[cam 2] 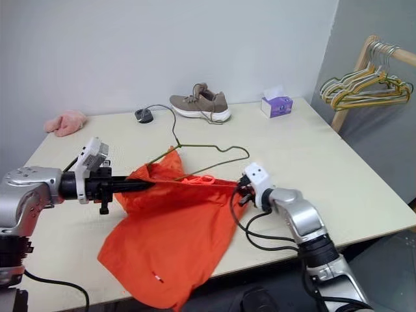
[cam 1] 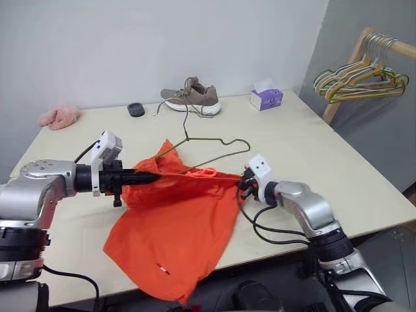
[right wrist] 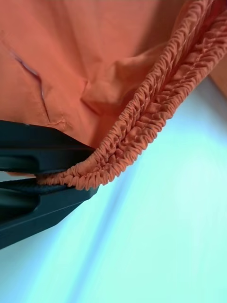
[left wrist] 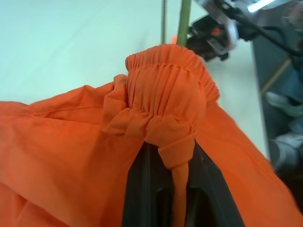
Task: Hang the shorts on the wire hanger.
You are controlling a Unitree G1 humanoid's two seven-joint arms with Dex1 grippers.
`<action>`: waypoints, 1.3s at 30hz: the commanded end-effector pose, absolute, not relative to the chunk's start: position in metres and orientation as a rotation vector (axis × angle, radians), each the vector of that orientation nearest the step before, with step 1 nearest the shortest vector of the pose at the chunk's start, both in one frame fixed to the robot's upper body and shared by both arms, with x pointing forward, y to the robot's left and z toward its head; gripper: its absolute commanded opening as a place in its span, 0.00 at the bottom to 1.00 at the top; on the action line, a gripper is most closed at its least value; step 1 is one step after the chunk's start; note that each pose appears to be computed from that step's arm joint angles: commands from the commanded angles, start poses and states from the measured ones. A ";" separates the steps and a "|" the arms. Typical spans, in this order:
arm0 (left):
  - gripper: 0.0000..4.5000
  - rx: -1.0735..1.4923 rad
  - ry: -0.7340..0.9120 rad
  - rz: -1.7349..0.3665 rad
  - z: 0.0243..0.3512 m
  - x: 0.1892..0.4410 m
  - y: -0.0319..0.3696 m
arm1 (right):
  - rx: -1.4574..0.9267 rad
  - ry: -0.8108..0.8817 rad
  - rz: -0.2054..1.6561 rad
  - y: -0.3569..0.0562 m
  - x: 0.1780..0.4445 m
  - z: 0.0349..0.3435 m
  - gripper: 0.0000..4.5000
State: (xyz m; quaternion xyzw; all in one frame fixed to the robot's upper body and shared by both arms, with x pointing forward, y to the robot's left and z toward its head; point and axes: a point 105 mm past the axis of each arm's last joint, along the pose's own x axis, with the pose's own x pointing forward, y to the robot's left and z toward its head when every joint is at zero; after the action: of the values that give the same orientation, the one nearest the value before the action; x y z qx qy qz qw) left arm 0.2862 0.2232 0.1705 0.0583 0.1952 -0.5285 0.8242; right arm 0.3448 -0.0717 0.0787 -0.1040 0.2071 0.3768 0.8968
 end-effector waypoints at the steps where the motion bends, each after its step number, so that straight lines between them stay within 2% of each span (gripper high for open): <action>1: 0.00 0.168 0.370 -1.101 0.196 0.279 0.238 | -0.224 0.417 0.731 -0.099 0.351 0.092 0.01; 6: 0.00 0.183 0.430 -1.140 0.193 0.268 0.241 | -0.246 0.429 0.719 -0.115 0.351 0.095 0.01; 14: 0.00 0.246 0.501 -1.190 0.184 0.260 0.243 | -0.256 0.423 0.717 -0.118 0.353 0.101 0.01; 39: 0.00 0.516 0.711 -1.172 0.149 0.258 0.273 | -0.313 0.399 0.748 -0.116 0.347 0.110 0.01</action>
State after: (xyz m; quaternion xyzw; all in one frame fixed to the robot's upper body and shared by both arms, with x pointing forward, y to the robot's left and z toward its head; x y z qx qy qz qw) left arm 0.2574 0.2514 0.1430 0.2038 0.2961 -0.5706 0.7383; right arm 0.3332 -0.0844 0.0994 -0.1256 0.1982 0.4207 0.8763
